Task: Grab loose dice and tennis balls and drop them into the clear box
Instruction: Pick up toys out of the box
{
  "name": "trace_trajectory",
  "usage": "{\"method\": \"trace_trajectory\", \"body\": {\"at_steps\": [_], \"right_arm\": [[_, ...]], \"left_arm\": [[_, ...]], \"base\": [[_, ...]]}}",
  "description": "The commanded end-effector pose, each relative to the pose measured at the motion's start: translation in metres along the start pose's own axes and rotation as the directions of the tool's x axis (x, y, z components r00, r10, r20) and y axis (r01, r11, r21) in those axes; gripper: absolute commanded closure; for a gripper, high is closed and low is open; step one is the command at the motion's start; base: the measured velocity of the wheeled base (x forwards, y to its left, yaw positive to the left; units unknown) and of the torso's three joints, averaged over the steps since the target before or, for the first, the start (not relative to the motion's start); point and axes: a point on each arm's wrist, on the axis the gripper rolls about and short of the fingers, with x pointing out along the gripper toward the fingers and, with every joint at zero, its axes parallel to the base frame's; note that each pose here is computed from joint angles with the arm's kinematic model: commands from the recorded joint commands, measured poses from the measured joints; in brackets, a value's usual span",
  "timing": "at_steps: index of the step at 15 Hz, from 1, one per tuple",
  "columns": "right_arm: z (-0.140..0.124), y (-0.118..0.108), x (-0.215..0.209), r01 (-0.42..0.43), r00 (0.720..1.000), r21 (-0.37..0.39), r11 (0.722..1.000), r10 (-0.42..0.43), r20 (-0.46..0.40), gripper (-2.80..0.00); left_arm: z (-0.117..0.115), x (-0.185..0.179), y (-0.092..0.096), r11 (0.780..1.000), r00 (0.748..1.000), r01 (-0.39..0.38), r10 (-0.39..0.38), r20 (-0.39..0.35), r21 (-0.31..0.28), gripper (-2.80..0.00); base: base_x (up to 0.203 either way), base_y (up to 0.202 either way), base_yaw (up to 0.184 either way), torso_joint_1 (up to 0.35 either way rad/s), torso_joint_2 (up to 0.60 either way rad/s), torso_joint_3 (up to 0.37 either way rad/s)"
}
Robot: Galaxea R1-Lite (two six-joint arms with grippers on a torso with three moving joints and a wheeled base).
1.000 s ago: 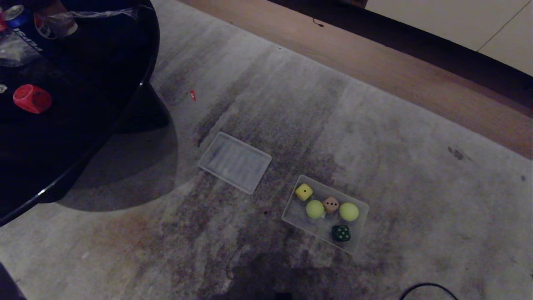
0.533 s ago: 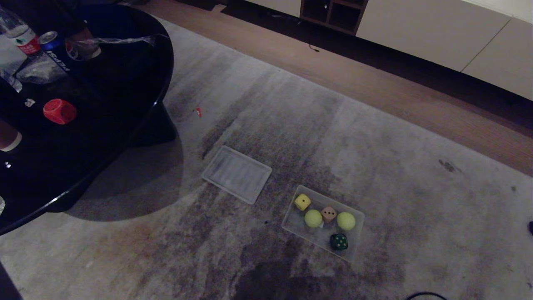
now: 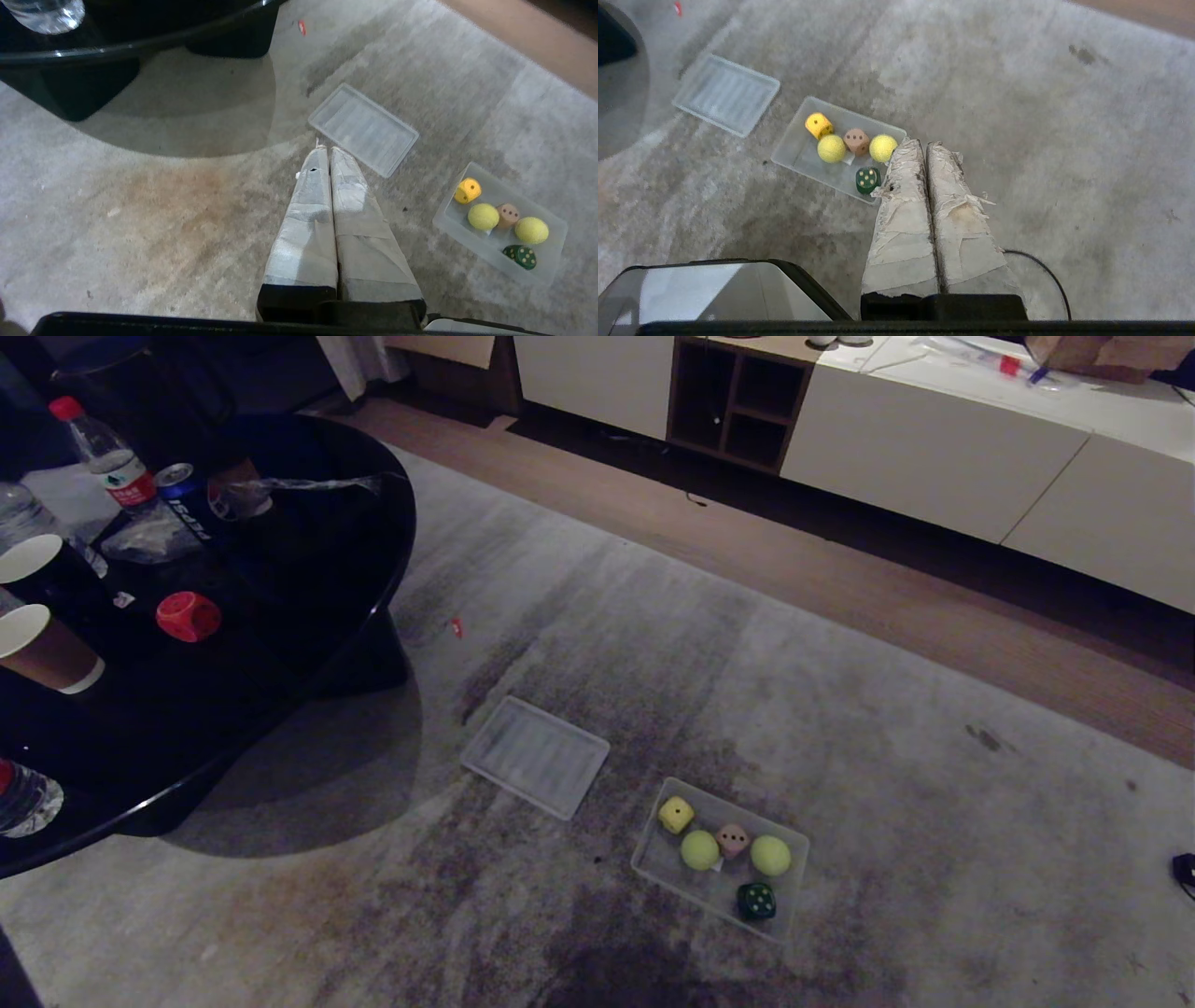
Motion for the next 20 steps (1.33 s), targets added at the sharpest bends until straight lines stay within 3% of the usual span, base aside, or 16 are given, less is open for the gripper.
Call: {"method": "trace_trajectory", "body": {"at_steps": [1, 20], "right_arm": [[0.0001, 0.0, 0.0001, 0.0, 1.0, 0.0, 1.0, 0.0, -0.001, 0.0], [-0.0001, 0.0, 0.0001, -0.001, 1.0, -0.007, 1.0, 0.001, -0.002, 0.0]], "left_arm": [[-0.0003, 0.0002, 0.0, 1.0, 1.0, -0.001, 0.001, -0.002, -0.001, 0.0], [0.0001, 0.0001, 0.0, 1.0, 1.0, -0.001, 0.001, -0.001, -0.001, 0.0]], "base": [[0.0, 0.0, 0.0, 0.001, 0.0, 0.208], [0.0, 0.0, 0.0, 0.003, 0.0, 0.201]]}}
